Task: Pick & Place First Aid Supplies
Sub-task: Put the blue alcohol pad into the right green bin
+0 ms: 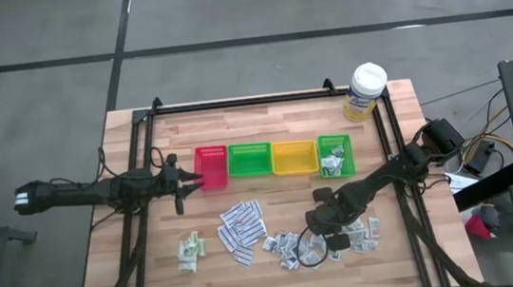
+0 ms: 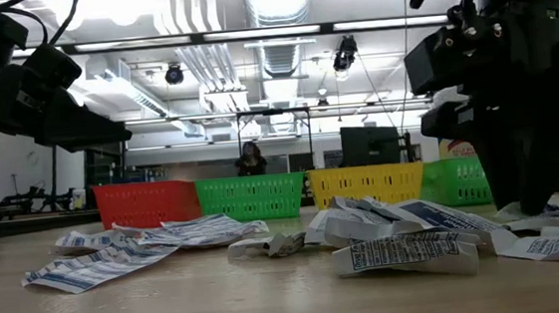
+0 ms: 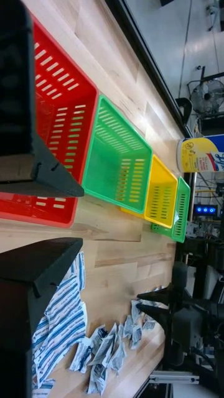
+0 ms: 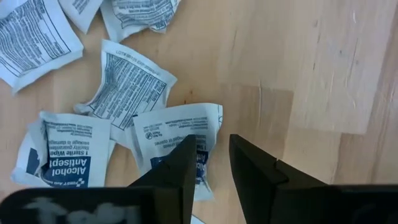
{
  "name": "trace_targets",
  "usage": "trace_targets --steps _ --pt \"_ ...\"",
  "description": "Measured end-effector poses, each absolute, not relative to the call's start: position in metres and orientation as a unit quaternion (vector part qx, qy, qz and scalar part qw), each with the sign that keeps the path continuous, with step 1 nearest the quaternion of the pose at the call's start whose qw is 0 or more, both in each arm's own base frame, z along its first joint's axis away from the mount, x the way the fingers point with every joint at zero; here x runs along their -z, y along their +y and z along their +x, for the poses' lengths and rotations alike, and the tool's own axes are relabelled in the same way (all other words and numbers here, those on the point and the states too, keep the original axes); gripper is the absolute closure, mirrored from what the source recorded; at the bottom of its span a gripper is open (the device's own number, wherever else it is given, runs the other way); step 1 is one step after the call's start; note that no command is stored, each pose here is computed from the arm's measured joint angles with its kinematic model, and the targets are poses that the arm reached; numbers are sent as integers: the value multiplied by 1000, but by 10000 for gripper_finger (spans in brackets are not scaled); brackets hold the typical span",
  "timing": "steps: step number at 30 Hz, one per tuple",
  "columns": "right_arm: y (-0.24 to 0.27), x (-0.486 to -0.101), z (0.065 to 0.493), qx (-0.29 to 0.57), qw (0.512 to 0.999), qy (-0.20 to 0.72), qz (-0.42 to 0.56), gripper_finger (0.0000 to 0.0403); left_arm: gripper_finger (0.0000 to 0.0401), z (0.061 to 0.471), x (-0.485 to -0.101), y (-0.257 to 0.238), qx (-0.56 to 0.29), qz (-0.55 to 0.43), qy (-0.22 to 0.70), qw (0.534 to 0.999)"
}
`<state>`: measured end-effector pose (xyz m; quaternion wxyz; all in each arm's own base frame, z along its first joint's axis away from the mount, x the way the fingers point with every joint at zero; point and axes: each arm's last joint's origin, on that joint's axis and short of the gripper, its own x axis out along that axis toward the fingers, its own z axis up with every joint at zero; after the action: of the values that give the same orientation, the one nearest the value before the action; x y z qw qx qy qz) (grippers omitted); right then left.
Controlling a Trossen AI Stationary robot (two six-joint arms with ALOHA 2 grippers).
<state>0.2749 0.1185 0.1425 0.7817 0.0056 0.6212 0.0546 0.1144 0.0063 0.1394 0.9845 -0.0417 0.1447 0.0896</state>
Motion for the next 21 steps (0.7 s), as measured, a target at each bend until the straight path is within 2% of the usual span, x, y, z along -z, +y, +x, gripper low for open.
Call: trace_targets --steps 12,21 --pt "118 -143 276 -55 785 617 8 376 288 114 -139 6 -90 -42 145 985" --pt "118 -143 276 -55 785 617 8 394 288 114 -139 6 -90 -42 144 985"
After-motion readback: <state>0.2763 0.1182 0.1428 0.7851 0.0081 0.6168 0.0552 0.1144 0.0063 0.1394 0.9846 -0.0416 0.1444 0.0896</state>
